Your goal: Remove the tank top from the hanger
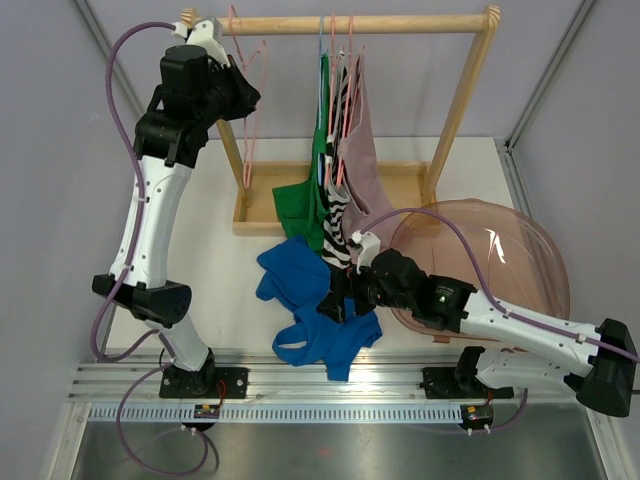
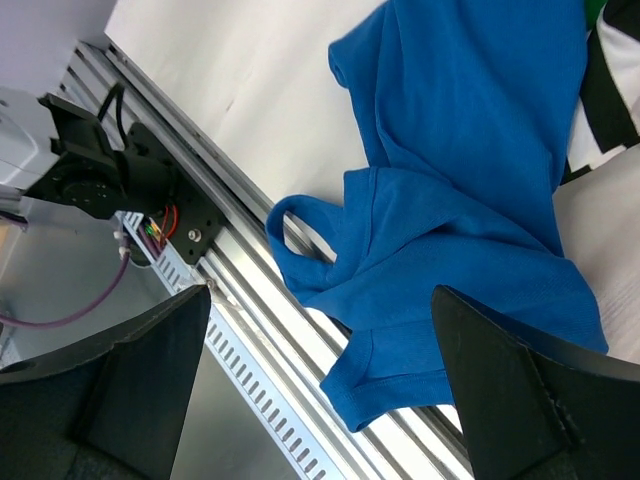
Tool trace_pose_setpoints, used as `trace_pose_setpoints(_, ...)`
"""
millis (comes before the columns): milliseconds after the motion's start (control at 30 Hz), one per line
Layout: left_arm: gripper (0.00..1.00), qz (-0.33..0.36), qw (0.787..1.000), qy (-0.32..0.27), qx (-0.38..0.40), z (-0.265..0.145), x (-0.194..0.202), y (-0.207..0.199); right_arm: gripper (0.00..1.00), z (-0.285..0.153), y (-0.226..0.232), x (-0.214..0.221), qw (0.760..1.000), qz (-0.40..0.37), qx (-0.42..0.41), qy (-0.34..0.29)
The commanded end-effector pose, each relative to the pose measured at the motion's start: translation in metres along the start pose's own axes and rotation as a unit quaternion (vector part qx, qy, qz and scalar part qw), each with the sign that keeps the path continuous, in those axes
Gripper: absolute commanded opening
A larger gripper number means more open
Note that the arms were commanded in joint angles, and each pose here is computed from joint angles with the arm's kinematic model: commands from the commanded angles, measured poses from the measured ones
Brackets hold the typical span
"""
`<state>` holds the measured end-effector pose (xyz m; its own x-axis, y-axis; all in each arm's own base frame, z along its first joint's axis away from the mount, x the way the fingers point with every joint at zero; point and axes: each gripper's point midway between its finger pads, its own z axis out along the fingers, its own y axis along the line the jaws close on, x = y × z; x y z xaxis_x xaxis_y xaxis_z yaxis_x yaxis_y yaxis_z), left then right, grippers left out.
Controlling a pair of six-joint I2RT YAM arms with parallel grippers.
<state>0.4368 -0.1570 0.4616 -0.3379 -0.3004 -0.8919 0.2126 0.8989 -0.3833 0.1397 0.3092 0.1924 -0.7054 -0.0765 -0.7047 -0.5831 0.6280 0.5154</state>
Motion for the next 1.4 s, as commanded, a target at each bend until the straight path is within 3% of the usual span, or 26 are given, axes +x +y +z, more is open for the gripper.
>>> trace_pose_setpoints(0,0.09,0.005,0.998,-0.024,0.053,-0.003,-0.020,-0.022,0.99,0.012,0.007,0.006,1.000,-0.005,-0.022,0.009)
trace_pose_setpoints(33,0.11,0.007,0.999,-0.020,0.050,0.001,-0.017,-0.019,1.00,0.018,0.004,0.011,1.000,-0.005,-0.018,0.020)
trace_pose_setpoints(100,0.26,0.009,0.999,-0.018,0.047,0.001,-0.016,-0.018,1.00,0.026,0.001,0.015,1.000,-0.006,-0.012,0.027)
trace_pose_setpoints(167,0.53,0.008,0.999,-0.016,0.044,-0.002,-0.015,-0.017,0.99,0.038,-0.005,0.024,0.999,-0.009,0.003,0.047)
trace_pose_setpoints(267,0.63,0.010,0.999,-0.015,0.040,-0.017,-0.014,-0.016,0.99,0.051,-0.015,0.029,0.997,-0.024,0.048,0.056)
trace_pose_setpoints(367,0.80,0.011,0.999,-0.020,0.029,-0.041,-0.010,-0.011,0.99,0.066,-0.027,0.030,0.992,-0.047,0.100,0.056)
trace_pose_setpoints(400,0.99,0.013,0.999,-0.032,0.018,-0.052,-0.014,-0.007,0.99,0.074,-0.030,0.033,0.990,-0.051,0.114,0.063)
trace_pose_setpoints(733,0.99,-0.005,0.993,-0.088,-0.075,-0.160,0.018,0.041,1.00,0.117,-0.082,0.069,0.950,-0.088,0.276,0.112)
trace_pose_setpoints(867,0.99,-0.005,0.990,-0.097,-0.105,-0.191,0.035,0.059,0.97,0.131,-0.093,0.094,0.938,-0.103,0.299,0.144)
trace_pose_setpoints(933,0.99,0.001,0.989,-0.100,-0.111,-0.206,0.044,0.065,0.82,0.137,-0.087,0.104,0.939,-0.111,0.288,0.151)
trace_pose_setpoints(967,0.99,0.001,0.988,-0.102,-0.118,-0.210,0.047,0.069,0.52,0.137,-0.085,0.104,0.939,-0.114,0.288,0.149)
trace_pose_setpoints(1000,0.99,0.007,0.987,-0.101,-0.123,-0.214,0.050,0.072,0.44,0.136,-0.081,0.102,0.941,-0.116,0.284,0.143)
trace_pose_setpoints(1067,0.99,0.011,0.987,-0.098,-0.128,-0.222,0.060,0.077,0.36,0.132,-0.075,0.096,0.940,-0.125,0.288,0.132)
trace_pose_setpoints(1167,0.99,0.020,0.988,-0.080,-0.132,-0.221,0.077,0.083,0.34,0.122,-0.065,0.077,0.942,-0.131,0.287,0.110)
trace_pose_setpoints(1267,0.99,0.027,0.988,-0.064,-0.135,-0.218,0.090,0.088,0.02,0.110,-0.053,0.053,0.948,-0.134,0.277,0.083)
trace_pose_setpoints(1367,0.99,0.035,0.988,-0.052,-0.139,-0.216,0.103,0.094,0.00,0.095,-0.039,0.031,0.955,-0.127,0.262,0.053)
